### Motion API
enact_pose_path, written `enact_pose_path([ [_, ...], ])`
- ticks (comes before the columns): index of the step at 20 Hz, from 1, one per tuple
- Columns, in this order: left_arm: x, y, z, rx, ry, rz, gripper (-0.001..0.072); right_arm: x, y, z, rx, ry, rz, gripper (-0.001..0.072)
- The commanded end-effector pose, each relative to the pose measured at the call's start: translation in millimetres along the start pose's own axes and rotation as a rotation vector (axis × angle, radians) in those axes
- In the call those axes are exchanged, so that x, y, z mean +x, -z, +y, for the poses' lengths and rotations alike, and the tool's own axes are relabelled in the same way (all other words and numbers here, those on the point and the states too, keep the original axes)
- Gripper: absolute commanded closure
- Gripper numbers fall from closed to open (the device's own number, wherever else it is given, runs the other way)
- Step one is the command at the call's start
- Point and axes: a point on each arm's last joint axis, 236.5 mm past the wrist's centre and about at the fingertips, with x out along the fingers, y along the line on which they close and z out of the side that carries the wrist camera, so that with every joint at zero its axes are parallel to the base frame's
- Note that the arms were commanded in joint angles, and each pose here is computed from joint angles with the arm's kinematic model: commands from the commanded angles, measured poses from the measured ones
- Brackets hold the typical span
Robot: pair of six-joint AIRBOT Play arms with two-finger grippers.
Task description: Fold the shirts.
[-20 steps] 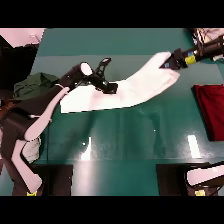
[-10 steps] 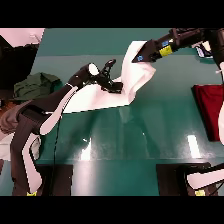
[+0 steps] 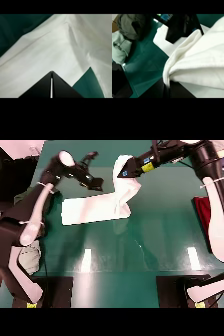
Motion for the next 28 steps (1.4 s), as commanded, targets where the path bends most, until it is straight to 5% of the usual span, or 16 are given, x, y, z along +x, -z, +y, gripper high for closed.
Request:
enact_pose_path([
  [1, -73.7, 0.8, 44.3, -0.019, -0.095, -0.029, 0.0685, 34.8, -1.1, 0.9, -0.036, -0.005, 0.011, 0.0692],
  [13, -155.7, 11.9, 73.3, -0.093, -0.136, -0.085, 0.0684, 245.9, 0.6, 57.4, -0.315, -0.068, -0.125, 0.068],
  [14, -155.6, 12.3, 73.3, -0.095, -0.136, -0.083, 0.0684, 254.5, -0.5, 66.6, -0.341, -0.071, -0.153, 0.0577],
  [17, -155.7, 12.7, 73.3, -0.095, -0.136, -0.082, 0.0684, 256.1, 2.1, 98.6, -0.416, -0.119, -0.191, 0.0078],
  [21, -155.1, 18.2, 71.7, -0.095, -0.131, -0.058, 0.0684, 192.8, 13.6, 58.9, -0.333, -0.089, -0.094, 0.0061],
  [28, -157.8, -3.1, 76.8, -0.099, -0.148, -0.15, 0.0684, 84.8, 68.8, -143.4, 0.27, 0.092, -0.032, 0.0086],
])
